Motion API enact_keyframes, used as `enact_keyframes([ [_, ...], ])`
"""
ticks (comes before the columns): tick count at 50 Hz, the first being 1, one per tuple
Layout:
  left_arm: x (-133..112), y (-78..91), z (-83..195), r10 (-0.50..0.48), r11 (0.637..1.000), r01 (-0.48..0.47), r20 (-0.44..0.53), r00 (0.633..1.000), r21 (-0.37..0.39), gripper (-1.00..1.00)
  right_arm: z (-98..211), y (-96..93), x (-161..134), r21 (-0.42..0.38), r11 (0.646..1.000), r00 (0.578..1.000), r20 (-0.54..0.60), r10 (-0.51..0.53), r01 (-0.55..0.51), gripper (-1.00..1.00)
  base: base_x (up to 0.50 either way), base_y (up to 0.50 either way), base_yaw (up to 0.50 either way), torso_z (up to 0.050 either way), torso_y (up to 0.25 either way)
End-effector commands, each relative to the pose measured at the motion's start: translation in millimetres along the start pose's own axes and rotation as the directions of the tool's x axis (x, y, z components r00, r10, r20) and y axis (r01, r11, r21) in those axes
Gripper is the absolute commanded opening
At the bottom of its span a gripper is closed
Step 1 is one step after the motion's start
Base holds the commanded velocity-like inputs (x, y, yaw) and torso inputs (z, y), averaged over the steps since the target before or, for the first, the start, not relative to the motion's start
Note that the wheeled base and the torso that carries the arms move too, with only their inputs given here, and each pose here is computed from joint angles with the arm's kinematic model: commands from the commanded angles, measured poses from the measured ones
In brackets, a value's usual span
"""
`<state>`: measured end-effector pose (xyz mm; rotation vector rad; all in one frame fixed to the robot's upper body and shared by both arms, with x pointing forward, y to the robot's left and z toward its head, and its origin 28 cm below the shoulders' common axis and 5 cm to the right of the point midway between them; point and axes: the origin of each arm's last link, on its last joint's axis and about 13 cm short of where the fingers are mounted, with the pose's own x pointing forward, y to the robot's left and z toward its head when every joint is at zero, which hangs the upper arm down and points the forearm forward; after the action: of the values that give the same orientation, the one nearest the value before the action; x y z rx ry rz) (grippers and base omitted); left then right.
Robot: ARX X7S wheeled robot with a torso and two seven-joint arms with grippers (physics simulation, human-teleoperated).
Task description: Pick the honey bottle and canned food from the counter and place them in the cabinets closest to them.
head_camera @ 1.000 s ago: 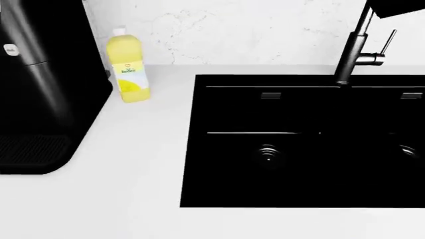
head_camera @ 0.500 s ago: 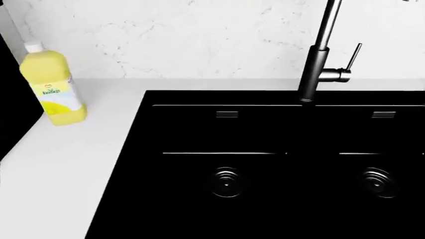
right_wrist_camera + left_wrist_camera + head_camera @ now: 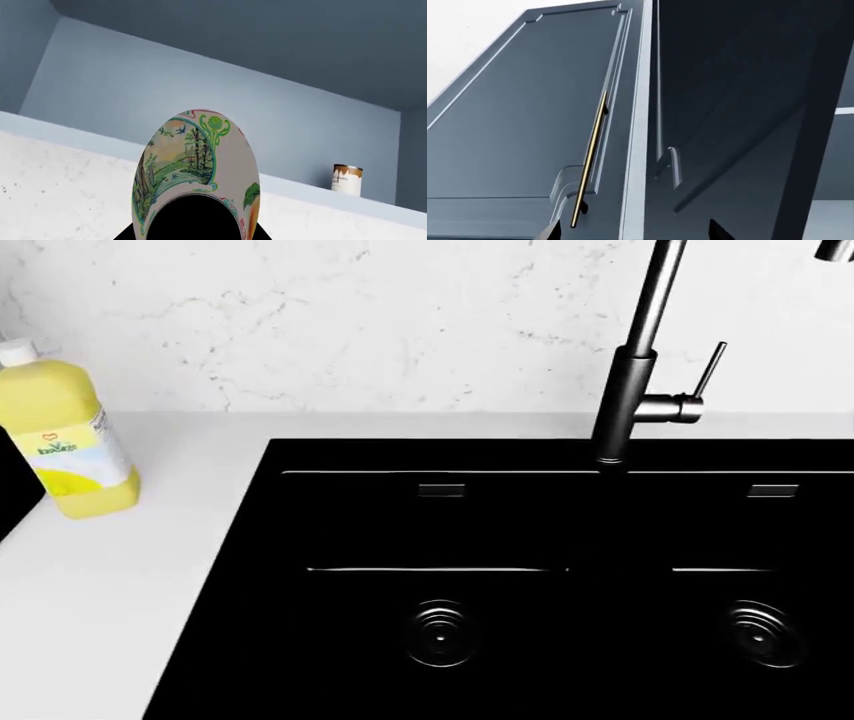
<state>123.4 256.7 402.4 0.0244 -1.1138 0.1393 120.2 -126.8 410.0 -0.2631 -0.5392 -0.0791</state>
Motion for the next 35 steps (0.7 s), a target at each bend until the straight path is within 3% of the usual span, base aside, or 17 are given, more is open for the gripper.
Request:
enact_keyframes([
  [1, -3.1, -5.7, -12.0, -0.103, 0.995, 0.101, -0.114, 0.988, -0.027, 1.0, 2.1, -0.7, -2.5, -0.007, 1.0, 0.999, 0.047, -0.019, 0.019, -1.0, 0.5, -0.13, 0.0, 0.0, 0.0],
  [6, -3.4, -5.6, -11.9, -0.103, 0.995, 0.101, -0.115, 0.988, -0.027, 1.0, 2.0, -0.5, -2.2, -0.002, 1.0, 0.999, 0.042, -0.005, 0.005, -1.0, 0.5, -0.13, 0.0, 0.002, 0.0],
  [27, -7.9, -12.0, -28.6, -0.115, 0.992, 0.104, -0.174, 0.978, -0.069, 1.0, 22.4, -6.9, -18.6, 0.148, 0.988, 0.995, 0.073, -0.065, 0.054, -1.0, 0.0, 0.0, 0.0, 0.001, 0.0],
  [35, -9.2, -12.7, -30.8, -0.113, 0.993, 0.102, -0.178, 0.978, -0.067, 1.0, 37.3, -8.9, -26.4, 0.159, 0.985, 0.991, 0.109, -0.083, 0.065, -1.0, 0.0, 0.0, 0.0, 0.0, 0.0],
])
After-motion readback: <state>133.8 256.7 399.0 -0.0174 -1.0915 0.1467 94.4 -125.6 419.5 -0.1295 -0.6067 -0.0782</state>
